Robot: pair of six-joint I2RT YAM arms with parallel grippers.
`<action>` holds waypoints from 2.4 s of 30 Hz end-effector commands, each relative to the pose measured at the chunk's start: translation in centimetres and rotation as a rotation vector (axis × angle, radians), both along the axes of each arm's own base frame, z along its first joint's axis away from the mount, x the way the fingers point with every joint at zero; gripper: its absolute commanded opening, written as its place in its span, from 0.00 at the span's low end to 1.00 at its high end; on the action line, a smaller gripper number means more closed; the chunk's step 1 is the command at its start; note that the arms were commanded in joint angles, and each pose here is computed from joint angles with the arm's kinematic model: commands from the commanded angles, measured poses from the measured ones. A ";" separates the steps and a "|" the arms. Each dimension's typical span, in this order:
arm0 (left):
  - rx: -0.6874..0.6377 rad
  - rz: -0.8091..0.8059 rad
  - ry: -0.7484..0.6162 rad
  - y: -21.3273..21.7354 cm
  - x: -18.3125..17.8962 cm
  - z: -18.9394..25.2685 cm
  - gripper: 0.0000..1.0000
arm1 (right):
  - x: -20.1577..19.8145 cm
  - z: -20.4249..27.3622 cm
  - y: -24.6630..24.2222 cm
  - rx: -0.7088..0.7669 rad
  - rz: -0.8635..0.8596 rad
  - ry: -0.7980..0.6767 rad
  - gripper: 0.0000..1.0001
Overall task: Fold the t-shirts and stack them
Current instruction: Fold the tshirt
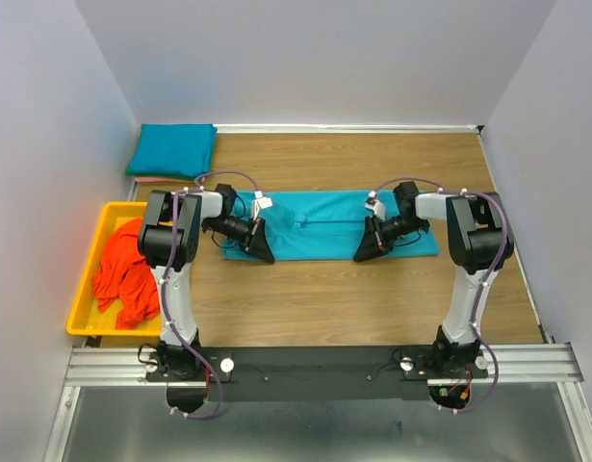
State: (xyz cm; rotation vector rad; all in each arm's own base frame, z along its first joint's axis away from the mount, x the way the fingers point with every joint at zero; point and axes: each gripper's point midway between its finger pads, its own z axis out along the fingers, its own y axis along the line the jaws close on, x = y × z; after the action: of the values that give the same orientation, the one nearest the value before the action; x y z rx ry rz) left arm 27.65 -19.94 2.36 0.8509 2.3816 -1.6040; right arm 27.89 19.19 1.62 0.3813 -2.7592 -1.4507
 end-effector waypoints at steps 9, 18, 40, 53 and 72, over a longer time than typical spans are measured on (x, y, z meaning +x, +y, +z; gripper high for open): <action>0.124 -0.032 -0.297 3.0 5.4 5.0 0.21 | 1.4 6.5 -2.8 0.001 0.055 -0.217 0.36; 0.483 0.207 -0.425 6.4 9.5 5.6 0.25 | 11.6 5.3 -10.7 -0.473 0.060 -0.520 0.39; 0.823 0.207 -0.463 8.2 16.1 -2.6 0.10 | 7.4 -1.8 -15.1 -0.696 0.224 -0.448 0.36; 0.559 0.386 -0.906 1.9 32.3 12.3 0.16 | -2.8 9.1 -1.2 -0.293 0.325 -0.547 0.43; 0.581 0.191 -0.444 -3.2 16.8 0.1 0.09 | -1.1 -0.3 -5.5 -0.540 0.484 -0.478 0.33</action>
State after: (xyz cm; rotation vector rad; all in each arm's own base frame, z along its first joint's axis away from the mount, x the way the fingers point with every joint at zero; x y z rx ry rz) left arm 43.63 -24.05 4.14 0.9525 2.4403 -0.5961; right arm 27.85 14.11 2.37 1.3748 -2.9532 -0.5117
